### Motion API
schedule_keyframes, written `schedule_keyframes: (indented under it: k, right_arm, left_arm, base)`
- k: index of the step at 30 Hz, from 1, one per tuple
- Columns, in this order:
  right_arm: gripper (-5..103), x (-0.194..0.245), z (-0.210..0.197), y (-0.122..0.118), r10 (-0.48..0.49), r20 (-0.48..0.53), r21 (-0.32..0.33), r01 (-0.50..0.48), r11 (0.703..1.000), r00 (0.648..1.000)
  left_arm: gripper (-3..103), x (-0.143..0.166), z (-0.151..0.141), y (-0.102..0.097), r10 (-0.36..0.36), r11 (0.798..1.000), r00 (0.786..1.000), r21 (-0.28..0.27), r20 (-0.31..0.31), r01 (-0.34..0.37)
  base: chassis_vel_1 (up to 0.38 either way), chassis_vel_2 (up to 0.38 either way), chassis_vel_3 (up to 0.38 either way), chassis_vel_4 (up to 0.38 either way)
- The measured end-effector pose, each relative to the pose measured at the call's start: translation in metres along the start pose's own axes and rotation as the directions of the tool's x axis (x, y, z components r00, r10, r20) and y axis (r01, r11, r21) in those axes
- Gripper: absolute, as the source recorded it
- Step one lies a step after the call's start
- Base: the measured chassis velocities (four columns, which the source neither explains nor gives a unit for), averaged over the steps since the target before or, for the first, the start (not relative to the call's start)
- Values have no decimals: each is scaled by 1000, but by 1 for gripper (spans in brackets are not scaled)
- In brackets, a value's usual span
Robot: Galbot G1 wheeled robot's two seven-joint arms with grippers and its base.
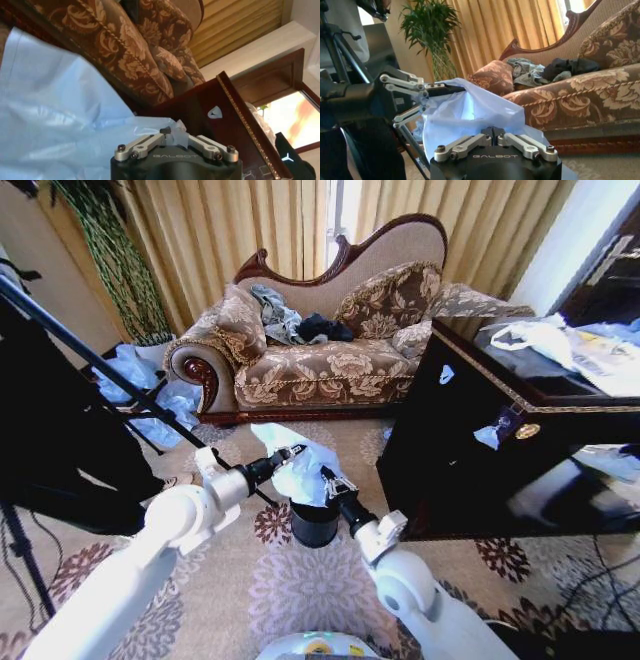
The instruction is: Place a garbage bag over the trash bin.
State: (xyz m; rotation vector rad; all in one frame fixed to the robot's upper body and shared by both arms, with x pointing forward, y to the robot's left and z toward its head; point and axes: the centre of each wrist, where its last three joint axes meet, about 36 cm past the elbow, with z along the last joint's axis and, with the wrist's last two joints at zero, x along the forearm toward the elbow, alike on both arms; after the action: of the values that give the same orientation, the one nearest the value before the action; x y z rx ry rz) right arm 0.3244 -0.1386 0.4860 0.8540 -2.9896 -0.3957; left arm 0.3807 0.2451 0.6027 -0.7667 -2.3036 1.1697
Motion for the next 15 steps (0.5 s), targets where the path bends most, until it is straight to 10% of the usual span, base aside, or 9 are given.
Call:
schedule_keyframes:
  k: [9, 15]
  right_arm:
    - [-3, 8, -16, -4, -23, 14, 26, 22, 999, 1000]
    - [23, 27, -32, -14, -53, 6, 77, 52, 996, 999]
  left_arm:
    - [0, 1, 1, -1, 0, 1000, 1000, -2, -4, 0]
    - [0, -1, -2, -1, 3, 1000, 1000, -5, 7, -3]
  base:
    - [0, 0, 0, 0]
    - [0, 0, 0, 0]
